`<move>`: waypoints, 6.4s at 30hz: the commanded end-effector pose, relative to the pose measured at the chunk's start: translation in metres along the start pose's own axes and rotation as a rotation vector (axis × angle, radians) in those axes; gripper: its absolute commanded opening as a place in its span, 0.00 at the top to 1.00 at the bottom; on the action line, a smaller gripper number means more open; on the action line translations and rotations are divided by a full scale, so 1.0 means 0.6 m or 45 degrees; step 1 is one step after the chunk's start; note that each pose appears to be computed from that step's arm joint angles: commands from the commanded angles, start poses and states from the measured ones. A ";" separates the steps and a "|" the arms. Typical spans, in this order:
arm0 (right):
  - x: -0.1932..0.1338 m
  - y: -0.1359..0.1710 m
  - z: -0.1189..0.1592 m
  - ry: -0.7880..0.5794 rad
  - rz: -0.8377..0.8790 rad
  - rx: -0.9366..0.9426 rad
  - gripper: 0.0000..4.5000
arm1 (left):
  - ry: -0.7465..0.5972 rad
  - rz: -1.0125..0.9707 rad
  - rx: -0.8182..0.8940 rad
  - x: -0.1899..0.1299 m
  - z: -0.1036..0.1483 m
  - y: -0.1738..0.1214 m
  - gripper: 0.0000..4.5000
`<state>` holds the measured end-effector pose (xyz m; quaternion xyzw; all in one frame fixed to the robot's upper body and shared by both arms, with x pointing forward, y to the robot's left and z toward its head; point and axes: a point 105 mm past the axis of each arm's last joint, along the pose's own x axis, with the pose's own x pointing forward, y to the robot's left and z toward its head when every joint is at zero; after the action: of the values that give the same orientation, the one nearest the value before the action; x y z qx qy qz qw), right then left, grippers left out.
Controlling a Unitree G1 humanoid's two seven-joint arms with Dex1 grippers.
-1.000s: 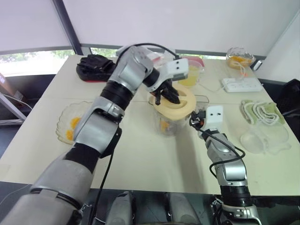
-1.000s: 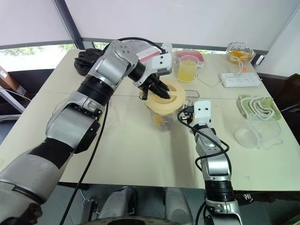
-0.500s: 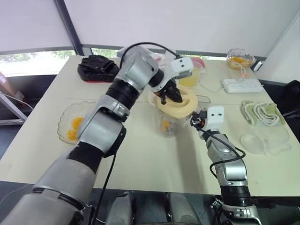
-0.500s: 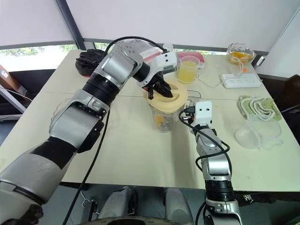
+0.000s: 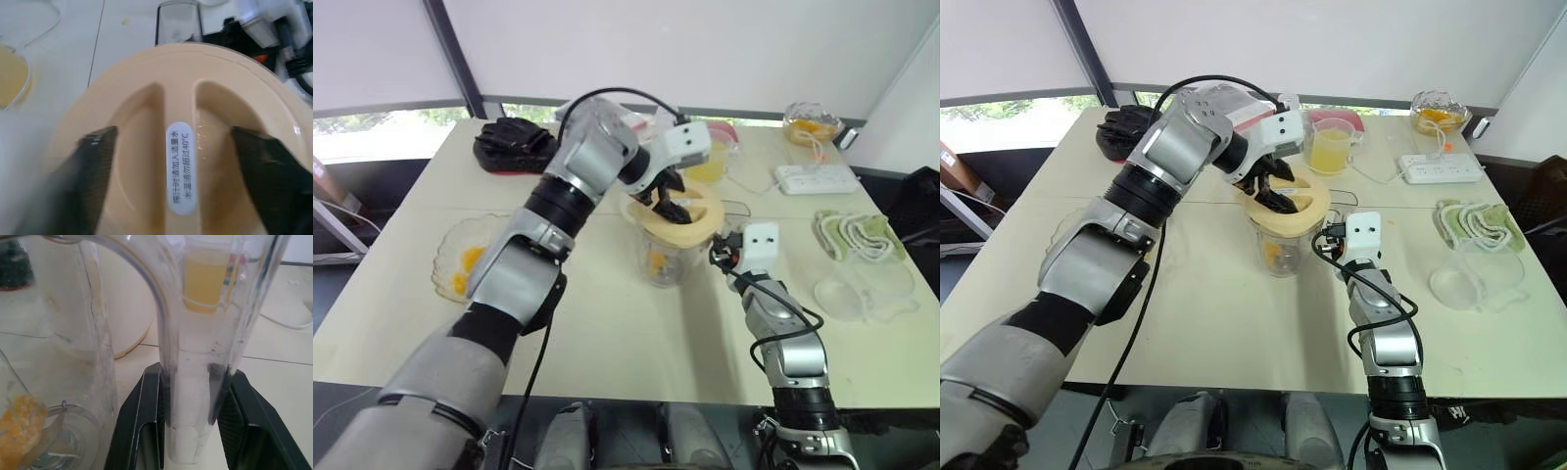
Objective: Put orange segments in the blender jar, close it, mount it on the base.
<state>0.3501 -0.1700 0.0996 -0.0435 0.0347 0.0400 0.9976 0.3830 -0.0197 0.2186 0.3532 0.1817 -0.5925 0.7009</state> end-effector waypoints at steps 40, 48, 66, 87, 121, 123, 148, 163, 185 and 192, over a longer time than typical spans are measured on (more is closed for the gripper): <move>0.004 0.006 0.045 -0.127 0.081 -0.087 0.81 | -0.472 -0.126 -0.644 -0.188 0.060 0.023 0.01; 0.004 0.001 0.051 -0.135 0.085 -0.093 0.81 | -0.495 0.100 -0.401 -0.190 -0.030 0.042 0.01; 0.005 -0.061 0.113 -0.229 0.013 -0.111 0.81 | -0.787 0.706 -0.703 -0.216 -0.193 0.064 0.01; -0.009 -0.149 0.312 -0.478 -0.110 0.008 0.81 | -0.707 1.151 -0.801 -0.090 -0.252 -0.033 0.01; 0.193 -0.051 0.396 -0.433 -0.011 0.331 0.81 | -0.561 1.397 -0.748 -0.094 -0.279 -0.097 0.01; 0.194 -0.041 0.395 -0.432 0.011 0.329 0.81 | -0.554 1.394 -0.745 -0.095 -0.279 -0.100 0.01; 0.174 -0.027 0.391 -0.401 0.047 0.172 0.81 | -0.506 1.296 -0.644 -0.094 -0.275 -0.097 0.01; 0.168 -0.025 0.366 -0.344 0.044 0.144 0.81 | -0.510 1.253 -0.633 -0.085 -0.270 -0.101 0.01; 0.168 -0.014 0.307 -0.244 0.127 0.121 0.08 | -0.495 1.231 -0.643 -0.081 -0.270 -0.108 0.00; 0.127 -0.022 0.305 -0.269 0.145 0.109 0.08 | -0.498 1.222 -0.655 -0.079 -0.271 -0.109 0.00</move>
<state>0.4484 -0.1599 0.2549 0.0048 -0.0318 0.0935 0.9951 0.3378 0.1300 0.1082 0.0964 0.0296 -0.1919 0.9762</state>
